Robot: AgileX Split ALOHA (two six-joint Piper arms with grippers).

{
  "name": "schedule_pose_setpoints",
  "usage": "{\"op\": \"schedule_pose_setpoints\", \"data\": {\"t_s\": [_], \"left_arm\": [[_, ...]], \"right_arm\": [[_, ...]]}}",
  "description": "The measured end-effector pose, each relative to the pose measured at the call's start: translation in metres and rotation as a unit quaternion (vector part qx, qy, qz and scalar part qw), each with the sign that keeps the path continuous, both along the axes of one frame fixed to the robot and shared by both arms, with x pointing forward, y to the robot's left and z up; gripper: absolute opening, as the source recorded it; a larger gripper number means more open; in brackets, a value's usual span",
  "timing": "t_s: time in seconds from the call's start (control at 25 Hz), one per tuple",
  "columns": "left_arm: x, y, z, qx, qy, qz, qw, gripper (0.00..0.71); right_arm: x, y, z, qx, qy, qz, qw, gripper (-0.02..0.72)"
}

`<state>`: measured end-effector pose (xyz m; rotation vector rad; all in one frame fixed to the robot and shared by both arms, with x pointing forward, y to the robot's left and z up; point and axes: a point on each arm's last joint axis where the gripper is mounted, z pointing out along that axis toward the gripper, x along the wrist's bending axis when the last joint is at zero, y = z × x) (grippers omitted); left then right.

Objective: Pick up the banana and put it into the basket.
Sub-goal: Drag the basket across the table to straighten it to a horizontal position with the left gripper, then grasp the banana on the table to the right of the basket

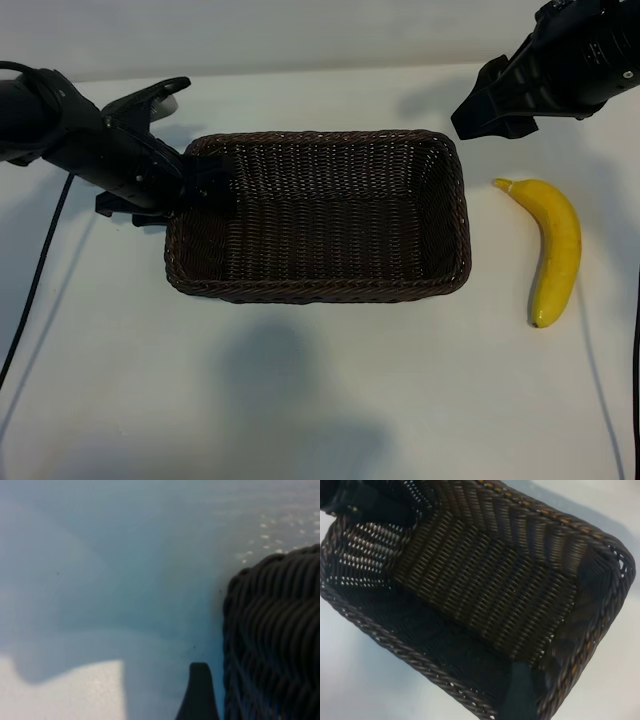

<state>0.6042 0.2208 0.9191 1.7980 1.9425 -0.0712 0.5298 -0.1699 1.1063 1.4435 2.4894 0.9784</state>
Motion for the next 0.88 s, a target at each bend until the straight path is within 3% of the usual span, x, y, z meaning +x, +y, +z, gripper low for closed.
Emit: {"op": "schedule_pose_setpoints", "data": {"t_s": [0.44,0.68,0.88], "left_arm": [[-0.016,0.002,0.053,0.004,-0.032,-0.029,0.999,0.609],[-0.039,0.003,0.105,-0.002,-0.072,-0.049,0.996,0.608],[-0.067,0.006,0.148,-0.008,-0.124,-0.068,0.990,0.608]], "right_arm": [[0.000,0.000,0.000,0.000,0.001,-0.001,1.000,0.594],[0.000,0.000,0.000,0.000,0.001,-0.001,1.000,0.594],[-0.001,-0.005,0.001,-0.029,-0.010,-0.004,1.000,0.594]]}}
